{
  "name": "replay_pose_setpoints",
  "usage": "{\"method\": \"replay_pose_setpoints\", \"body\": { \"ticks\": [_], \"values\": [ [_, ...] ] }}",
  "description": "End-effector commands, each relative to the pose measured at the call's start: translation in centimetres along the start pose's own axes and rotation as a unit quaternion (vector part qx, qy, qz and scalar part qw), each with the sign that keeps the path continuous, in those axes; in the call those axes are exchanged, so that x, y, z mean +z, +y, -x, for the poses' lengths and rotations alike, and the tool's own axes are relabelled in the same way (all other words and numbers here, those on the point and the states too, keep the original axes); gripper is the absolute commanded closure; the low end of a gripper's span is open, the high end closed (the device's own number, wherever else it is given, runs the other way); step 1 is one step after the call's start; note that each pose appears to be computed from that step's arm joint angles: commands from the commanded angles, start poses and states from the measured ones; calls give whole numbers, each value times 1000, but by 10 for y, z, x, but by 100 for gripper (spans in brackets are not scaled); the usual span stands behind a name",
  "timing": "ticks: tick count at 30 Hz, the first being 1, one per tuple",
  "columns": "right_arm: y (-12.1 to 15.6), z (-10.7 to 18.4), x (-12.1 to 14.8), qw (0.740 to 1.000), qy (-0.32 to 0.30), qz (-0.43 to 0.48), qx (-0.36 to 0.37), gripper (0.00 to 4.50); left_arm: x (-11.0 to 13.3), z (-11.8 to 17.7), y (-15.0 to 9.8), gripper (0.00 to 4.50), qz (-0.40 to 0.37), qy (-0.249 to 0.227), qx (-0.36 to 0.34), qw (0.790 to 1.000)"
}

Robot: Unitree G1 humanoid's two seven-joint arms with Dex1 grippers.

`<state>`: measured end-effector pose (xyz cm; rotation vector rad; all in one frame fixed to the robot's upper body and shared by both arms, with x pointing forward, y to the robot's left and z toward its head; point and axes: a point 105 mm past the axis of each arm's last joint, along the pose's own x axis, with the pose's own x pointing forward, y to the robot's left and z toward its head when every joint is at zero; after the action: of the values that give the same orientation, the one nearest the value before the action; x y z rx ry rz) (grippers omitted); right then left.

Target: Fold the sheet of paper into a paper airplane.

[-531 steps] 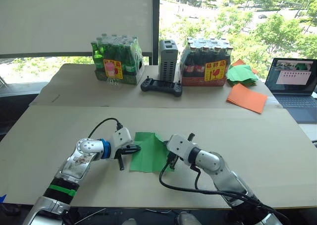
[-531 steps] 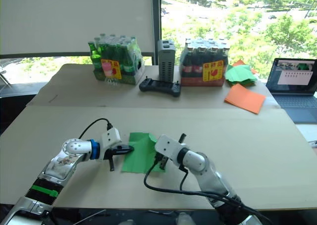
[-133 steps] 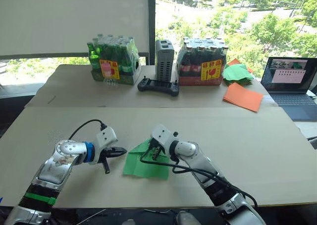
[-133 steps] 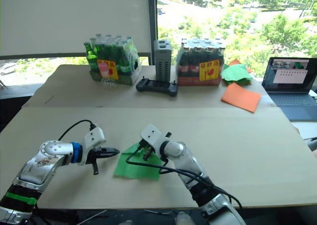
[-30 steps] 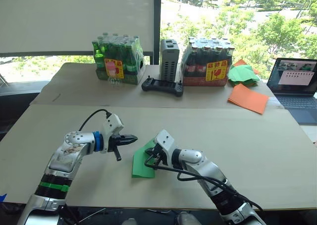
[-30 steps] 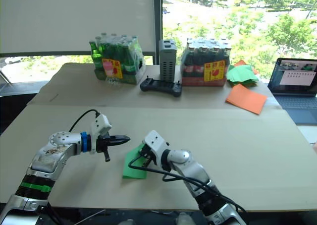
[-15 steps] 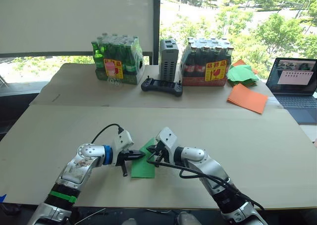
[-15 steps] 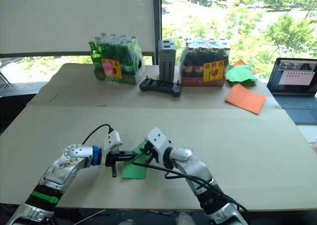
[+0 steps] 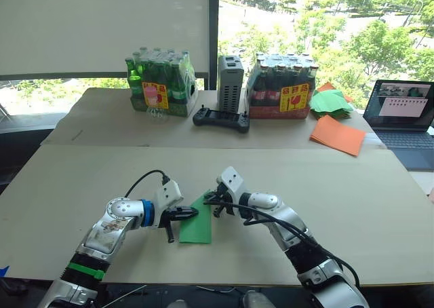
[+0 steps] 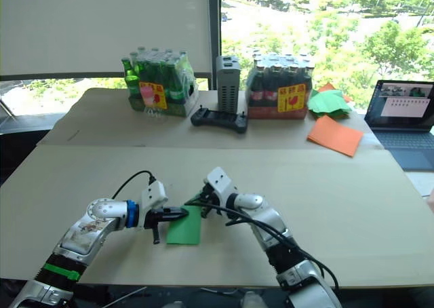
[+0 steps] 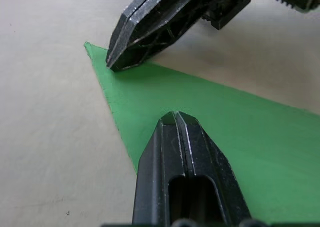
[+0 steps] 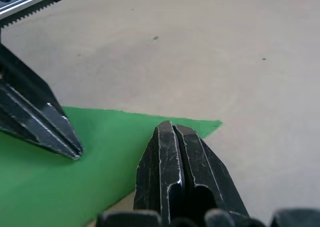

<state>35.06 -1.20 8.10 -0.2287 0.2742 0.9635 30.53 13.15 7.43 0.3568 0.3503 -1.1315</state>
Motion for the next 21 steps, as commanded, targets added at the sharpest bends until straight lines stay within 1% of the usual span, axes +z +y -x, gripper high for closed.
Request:
{"method": "replay_pose_setpoints", "body": {
  "ticks": [1, 6, 15, 21],
  "values": [
    [-12, 0, -11, 1000, 16, -8, -16, 450, -15, 1, -4, 448, 15, 29, -4, 999],
    [-13, -2, -12, 1000, 15, -4, -11, 450, -15, 1, -4, 448, 15, 28, -3, 1000],
    [18, 0, -22, 999, 23, 17, 35, 450, -14, 2, -4, 448, 15, 26, 0, 1000],
    [34, 5, -31, 998, 33, 15, 48, 450, -14, 1, -4, 448, 15, 27, -1, 1000]
  ]
}}
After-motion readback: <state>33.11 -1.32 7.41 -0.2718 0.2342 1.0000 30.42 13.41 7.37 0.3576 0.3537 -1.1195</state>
